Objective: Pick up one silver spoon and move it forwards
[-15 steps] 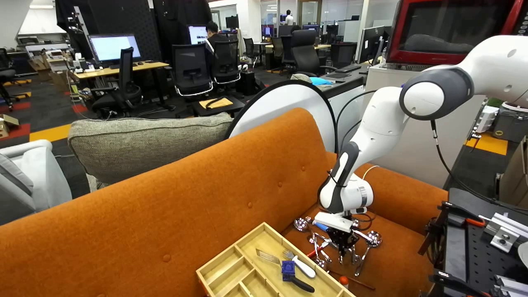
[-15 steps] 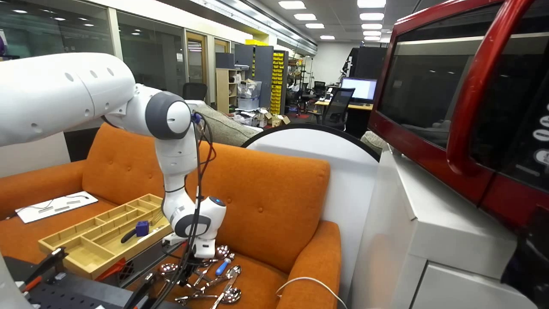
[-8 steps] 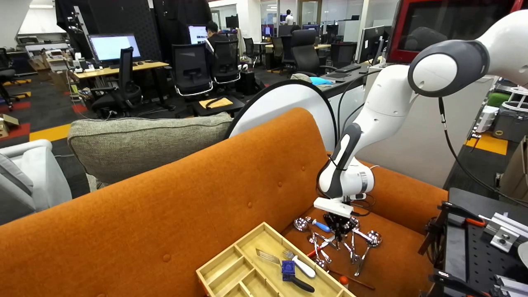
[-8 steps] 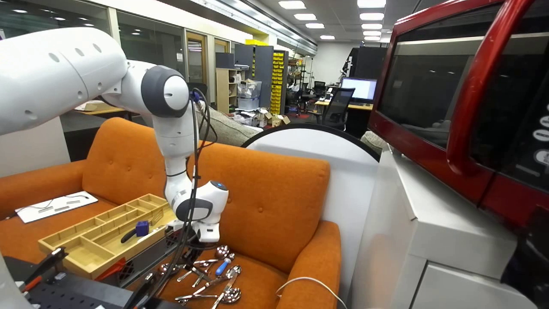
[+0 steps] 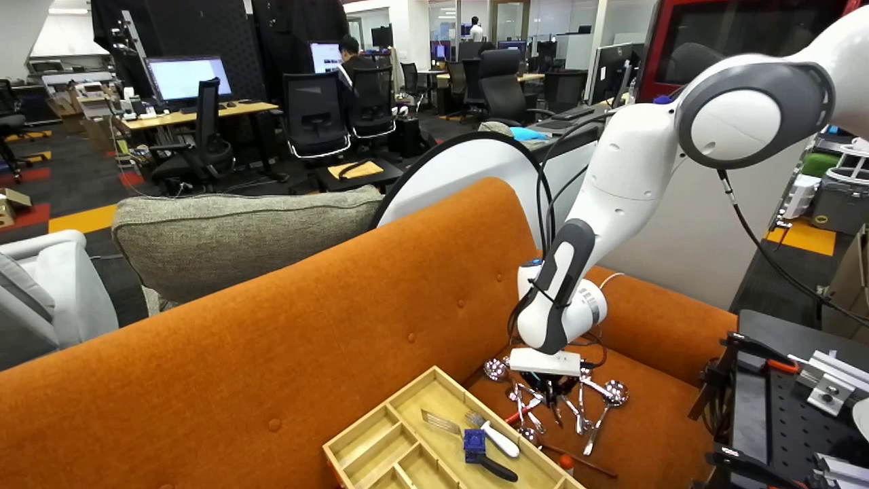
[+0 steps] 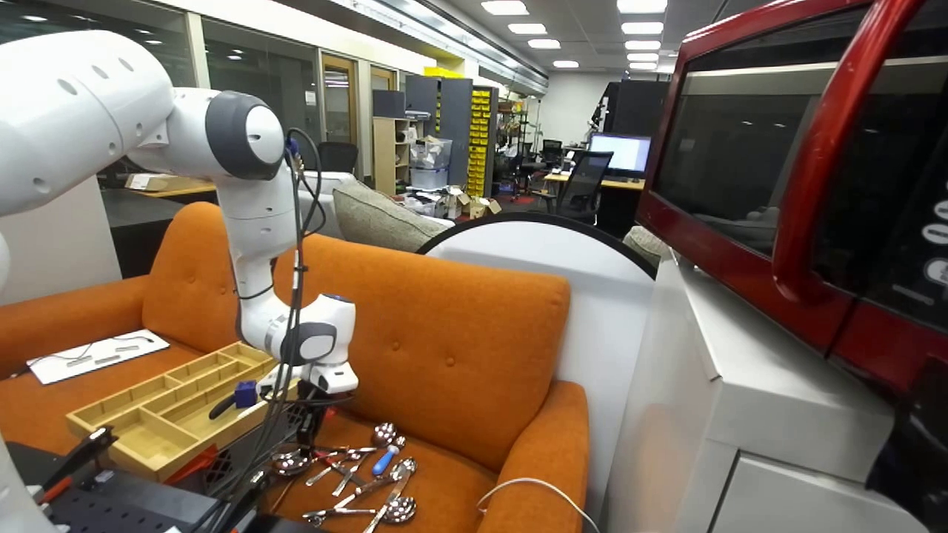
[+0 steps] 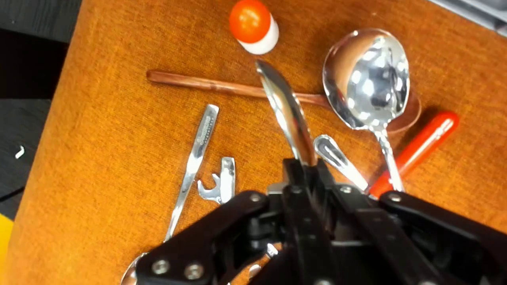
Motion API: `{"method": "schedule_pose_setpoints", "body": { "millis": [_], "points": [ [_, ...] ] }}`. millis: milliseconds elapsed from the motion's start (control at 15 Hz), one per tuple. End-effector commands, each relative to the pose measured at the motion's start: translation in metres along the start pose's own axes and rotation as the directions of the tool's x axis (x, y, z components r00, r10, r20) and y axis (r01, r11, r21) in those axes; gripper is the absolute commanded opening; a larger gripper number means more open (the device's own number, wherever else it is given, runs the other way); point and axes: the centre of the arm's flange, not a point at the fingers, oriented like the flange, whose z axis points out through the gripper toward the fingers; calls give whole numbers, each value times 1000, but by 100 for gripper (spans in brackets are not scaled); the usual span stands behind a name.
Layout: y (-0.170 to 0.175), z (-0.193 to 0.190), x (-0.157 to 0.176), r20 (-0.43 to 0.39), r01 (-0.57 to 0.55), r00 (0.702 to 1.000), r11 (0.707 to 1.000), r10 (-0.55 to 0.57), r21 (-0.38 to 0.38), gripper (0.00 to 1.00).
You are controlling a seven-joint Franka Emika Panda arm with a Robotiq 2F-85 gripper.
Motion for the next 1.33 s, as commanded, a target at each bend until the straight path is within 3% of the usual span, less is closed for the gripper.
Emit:
{"method": "schedule_pose_setpoints", "body": {
  "millis": [0,333,600,667,800,1000,1267],
  "points": [
    [4,-4,-22,-77,144,985,983,-154,-115,3],
    [12,7,-44,-133,340,912,898,-387,-280,3],
    [16,33,-66,-92,478,830,788,-550,-388,3],
    [15,42,-70,-71,495,823,773,-564,-396,3],
    [13,66,-71,-49,467,848,788,-527,-402,3],
    [10,101,-51,-43,345,917,846,-395,-407,3],
    [14,131,-34,21,281,954,868,-299,-410,3]
  ]
}}
